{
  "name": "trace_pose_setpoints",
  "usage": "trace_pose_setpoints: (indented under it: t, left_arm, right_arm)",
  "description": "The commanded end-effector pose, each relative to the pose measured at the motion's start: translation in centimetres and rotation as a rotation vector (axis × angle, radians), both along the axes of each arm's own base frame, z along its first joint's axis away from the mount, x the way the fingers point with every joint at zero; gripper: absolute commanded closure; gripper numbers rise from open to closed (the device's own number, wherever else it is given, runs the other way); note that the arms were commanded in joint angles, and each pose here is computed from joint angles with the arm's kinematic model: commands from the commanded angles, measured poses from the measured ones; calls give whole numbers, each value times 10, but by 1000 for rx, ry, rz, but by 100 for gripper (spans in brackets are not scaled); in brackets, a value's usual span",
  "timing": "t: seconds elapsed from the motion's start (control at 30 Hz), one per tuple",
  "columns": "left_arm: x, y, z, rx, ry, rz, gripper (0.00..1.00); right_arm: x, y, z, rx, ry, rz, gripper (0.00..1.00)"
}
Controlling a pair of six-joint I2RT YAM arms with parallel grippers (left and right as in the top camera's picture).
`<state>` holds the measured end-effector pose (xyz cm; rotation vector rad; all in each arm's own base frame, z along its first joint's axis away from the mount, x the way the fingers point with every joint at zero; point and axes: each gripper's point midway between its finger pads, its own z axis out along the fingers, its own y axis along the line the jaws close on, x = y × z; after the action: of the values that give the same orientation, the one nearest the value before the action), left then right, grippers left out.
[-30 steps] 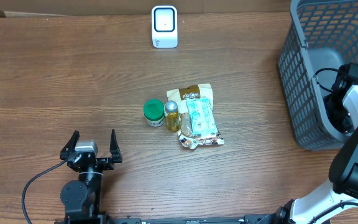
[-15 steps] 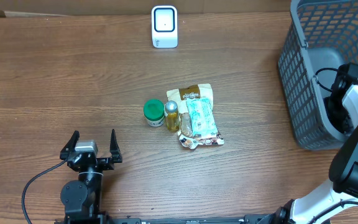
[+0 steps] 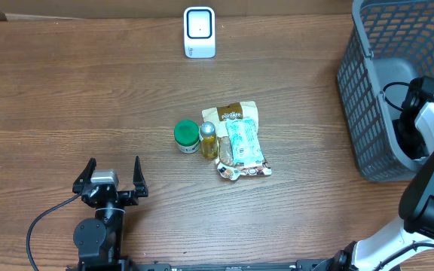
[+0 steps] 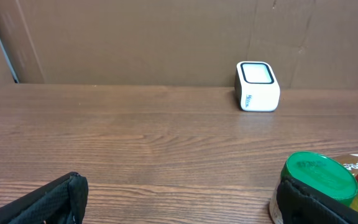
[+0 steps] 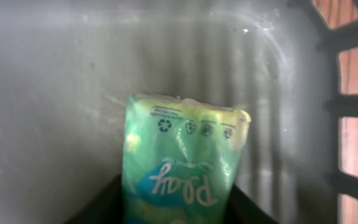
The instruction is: Scan the item barcode
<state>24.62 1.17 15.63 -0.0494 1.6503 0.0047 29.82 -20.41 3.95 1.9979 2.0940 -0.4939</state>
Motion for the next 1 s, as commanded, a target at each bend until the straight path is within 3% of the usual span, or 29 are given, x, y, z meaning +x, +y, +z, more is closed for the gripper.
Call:
trace_pose_setpoints:
  t: [0.0,0.13,0.27,0.6,0.83,0.97]
  left_arm:
    - [0,2,0,2,-4,11,0]
    - [0,2,0,2,-4,11,0]
    - [0,2,0,2,-4,11,0]
    - [0,2,0,2,-4,11,0]
    - [0,2,0,2,-4,11,1]
    - [0,2,0,2,-4,11,1]
  right_arm:
    - [14,-11,28,-42,-46,-1,62]
    - [28,-14,61,-54,-82,35,62]
    - [55,-13,93,-42,-128,212,79]
    - [119,23,202,50,-414,602,73]
    - [114,47,309,-31,-576,790,71]
    - [105,85,349,-19,-678,1037,71]
